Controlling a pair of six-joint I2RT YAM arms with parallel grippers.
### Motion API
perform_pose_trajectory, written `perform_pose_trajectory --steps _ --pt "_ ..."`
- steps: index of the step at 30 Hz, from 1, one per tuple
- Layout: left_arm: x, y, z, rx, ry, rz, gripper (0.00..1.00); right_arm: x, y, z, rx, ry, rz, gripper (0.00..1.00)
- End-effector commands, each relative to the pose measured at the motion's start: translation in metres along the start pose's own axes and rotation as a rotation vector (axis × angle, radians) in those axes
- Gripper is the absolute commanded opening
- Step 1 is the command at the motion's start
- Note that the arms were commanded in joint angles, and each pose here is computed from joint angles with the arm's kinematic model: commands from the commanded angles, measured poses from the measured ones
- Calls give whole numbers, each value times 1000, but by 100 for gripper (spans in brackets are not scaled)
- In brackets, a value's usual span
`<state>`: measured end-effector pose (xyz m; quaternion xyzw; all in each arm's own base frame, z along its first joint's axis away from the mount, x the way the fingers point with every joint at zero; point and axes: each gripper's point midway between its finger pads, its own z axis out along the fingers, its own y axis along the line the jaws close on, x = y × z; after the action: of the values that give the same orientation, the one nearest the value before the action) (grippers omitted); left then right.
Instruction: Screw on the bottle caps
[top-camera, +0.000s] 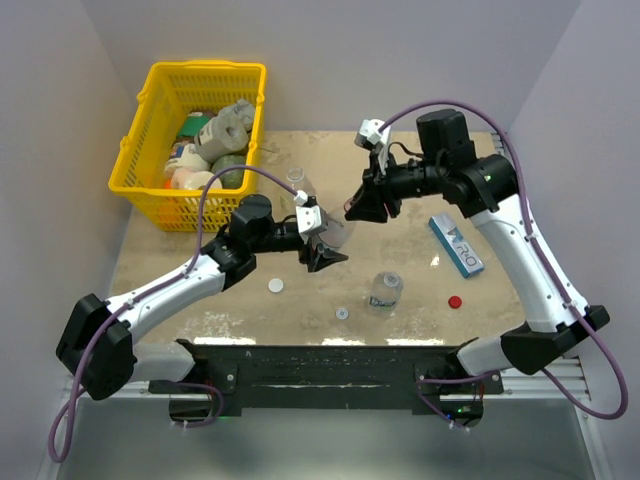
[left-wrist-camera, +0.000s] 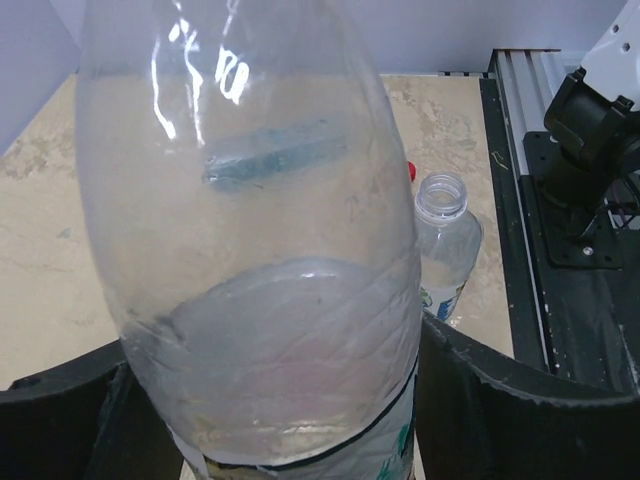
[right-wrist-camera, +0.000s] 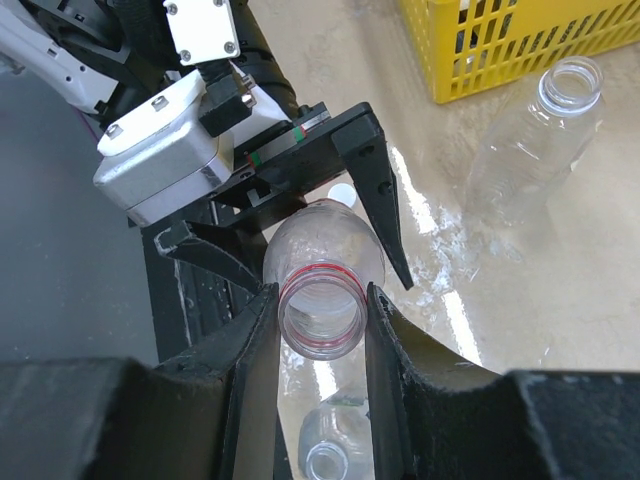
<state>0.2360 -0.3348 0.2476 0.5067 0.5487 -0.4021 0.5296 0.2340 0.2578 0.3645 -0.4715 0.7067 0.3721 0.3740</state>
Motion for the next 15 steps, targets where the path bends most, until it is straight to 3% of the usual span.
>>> perform_pose_trajectory --steps 1,9,10,11,12,14,15 --pt "-10 0 -1 -4 -38 39 71 -13 8 -7 -3 -57 -20 0" --pt "-1 -4 -4 -4 -23 21 50 -11 6 -7 19 -54 -1 1" --pt "0 -3 -3 -7 -22 21 47 -10 5 -8 24 -49 1 7" --pt "2 -3 -4 -10 -19 21 40 -10 5 -9 32 -44 -1 30" --pt "1 -3 -4 -13 -20 23 36 -15 -1 -15 82 -46 -17 42" --pt "3 -3 -6 -21 -16 23 36 -15 -6 -27 151 -20 -42 60" --pt "5 -3 -7 -27 -12 22 36 -24 -12 -42 231 -28 -81 62"
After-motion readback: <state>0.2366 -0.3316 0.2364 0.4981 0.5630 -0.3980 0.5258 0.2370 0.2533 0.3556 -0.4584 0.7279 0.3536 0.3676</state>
